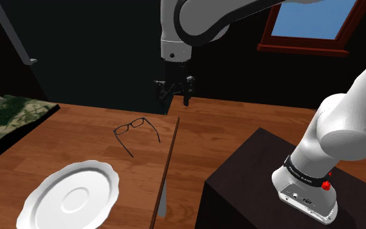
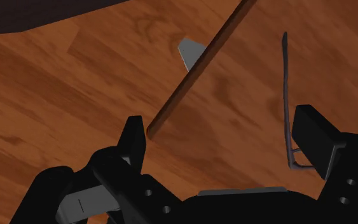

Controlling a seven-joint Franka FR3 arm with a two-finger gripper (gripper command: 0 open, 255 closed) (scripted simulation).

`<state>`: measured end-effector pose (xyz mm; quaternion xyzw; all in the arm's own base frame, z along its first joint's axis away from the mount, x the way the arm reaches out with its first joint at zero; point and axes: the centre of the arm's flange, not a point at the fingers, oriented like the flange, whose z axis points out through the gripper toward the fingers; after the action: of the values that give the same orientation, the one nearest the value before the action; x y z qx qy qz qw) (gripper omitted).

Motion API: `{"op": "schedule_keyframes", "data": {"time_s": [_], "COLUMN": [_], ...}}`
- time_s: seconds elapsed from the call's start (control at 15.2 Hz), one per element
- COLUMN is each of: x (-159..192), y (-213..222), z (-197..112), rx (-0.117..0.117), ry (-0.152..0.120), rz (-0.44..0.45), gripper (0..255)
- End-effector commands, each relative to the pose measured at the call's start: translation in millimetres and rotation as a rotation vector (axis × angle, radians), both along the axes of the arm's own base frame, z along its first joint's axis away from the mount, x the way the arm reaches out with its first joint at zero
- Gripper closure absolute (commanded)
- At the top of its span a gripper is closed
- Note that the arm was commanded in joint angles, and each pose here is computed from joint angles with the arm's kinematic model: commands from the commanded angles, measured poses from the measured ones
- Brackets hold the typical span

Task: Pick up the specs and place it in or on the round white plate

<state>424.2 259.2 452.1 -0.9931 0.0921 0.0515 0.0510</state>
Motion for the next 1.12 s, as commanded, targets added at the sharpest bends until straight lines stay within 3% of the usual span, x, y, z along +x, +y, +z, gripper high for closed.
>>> {"op": "schedule_keyframes", "data": {"time_s": [0.0, 0.26, 0.73, 1.06], "x": [9.4, 20.2, 15.4, 15.0], "y": [27.2, 67.8, 72.6, 73.0], "z": [-13.3, -32.1, -68.4, -71.4], "rx": [0.009, 0.022, 0.022, 0.022], "ry": [0.014, 0.037, 0.037, 0.037], "rz": [0.001, 0.004, 0.004, 0.004], "gripper": [0, 0, 0, 0]}}
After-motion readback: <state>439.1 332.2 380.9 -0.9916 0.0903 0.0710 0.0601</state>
